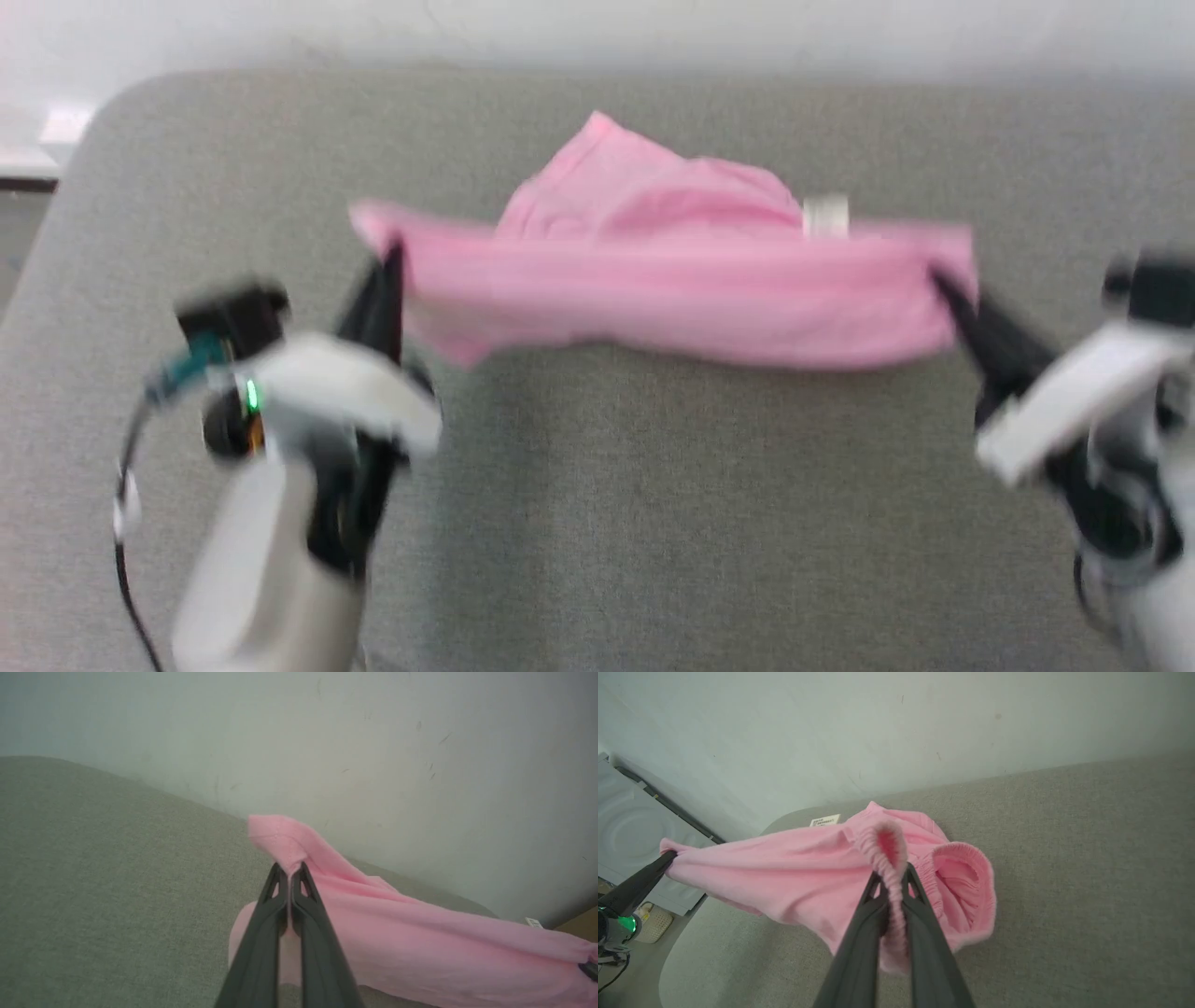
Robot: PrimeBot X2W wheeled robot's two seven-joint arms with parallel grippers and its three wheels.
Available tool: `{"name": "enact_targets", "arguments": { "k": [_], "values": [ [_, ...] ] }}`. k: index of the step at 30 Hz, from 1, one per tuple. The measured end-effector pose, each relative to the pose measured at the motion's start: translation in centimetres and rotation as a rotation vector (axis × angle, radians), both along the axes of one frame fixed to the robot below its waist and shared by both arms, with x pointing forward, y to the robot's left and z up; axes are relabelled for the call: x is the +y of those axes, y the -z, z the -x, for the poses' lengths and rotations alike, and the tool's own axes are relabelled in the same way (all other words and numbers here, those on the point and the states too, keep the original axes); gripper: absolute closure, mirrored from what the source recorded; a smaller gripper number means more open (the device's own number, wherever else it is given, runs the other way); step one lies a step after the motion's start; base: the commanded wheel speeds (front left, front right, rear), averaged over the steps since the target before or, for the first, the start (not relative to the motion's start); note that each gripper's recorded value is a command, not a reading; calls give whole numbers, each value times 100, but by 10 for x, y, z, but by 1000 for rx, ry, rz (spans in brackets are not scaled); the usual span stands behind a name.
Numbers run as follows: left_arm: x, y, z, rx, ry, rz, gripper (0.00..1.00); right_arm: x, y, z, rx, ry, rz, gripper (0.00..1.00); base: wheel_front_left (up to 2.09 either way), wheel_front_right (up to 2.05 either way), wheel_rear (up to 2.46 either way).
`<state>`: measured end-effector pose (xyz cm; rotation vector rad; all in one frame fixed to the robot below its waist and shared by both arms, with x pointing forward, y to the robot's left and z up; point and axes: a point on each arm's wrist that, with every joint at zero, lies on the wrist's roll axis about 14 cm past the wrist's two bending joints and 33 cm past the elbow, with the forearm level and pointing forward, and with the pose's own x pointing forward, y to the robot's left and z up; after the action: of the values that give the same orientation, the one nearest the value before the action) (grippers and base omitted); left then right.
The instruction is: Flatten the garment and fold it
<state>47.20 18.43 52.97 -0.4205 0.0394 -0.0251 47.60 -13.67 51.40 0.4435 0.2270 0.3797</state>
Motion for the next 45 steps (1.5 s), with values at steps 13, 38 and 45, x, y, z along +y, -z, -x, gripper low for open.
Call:
{"name": "enact_targets", "arguments": {
  "k": [13, 38, 45],
  "values": [
    [17, 102, 156, 406, -138, 123, 100, 10, 89, 150, 285, -218, 337, 100, 0, 0, 0],
    [-18, 12, 29, 200, 47, 8, 100, -11, 48, 103, 239, -53, 283, 100, 0, 0, 0],
    [-43, 16, -35, 223, 119, -69, 100, -24, 50, 74, 241, 1, 281, 100, 0, 0, 0]
  ]
}}
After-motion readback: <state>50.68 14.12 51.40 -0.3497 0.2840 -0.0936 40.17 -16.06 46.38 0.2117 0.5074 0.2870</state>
